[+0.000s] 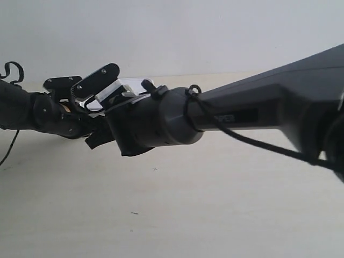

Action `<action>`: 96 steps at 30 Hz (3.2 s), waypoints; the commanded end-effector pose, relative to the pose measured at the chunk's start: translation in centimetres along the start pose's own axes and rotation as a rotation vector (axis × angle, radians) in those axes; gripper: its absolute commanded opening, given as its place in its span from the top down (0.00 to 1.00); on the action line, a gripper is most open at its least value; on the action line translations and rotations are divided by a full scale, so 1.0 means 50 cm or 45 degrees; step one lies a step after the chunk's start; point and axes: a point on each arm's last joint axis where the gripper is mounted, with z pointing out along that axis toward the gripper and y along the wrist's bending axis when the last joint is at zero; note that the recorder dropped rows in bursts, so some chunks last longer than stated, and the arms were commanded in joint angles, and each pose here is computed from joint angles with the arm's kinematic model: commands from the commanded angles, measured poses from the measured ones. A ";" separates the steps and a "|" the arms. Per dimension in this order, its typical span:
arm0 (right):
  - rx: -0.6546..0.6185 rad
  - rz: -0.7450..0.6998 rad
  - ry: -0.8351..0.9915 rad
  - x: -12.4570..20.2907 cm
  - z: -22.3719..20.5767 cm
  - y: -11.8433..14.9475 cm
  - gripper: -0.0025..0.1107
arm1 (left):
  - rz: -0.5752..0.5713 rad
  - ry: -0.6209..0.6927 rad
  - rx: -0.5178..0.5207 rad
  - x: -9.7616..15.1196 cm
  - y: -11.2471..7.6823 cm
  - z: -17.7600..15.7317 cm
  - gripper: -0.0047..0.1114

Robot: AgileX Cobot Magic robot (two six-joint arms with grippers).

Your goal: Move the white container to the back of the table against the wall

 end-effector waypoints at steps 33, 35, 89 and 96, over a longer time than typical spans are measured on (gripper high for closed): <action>-0.203 0.196 -0.072 0.154 -0.416 -0.112 0.98 | -0.003 -0.189 0.038 -0.039 -0.029 0.037 0.96; -0.204 0.204 -0.080 0.158 -0.424 -0.119 0.98 | -0.003 -0.189 0.038 -0.039 -0.029 0.037 0.96; -0.151 0.172 0.014 0.226 -0.421 -0.133 0.98 | 0.063 -0.284 0.098 -0.130 -0.078 0.196 0.96; -0.154 0.172 0.014 0.226 -0.421 -0.132 0.98 | 0.062 -0.300 0.100 -0.133 -0.080 0.209 0.96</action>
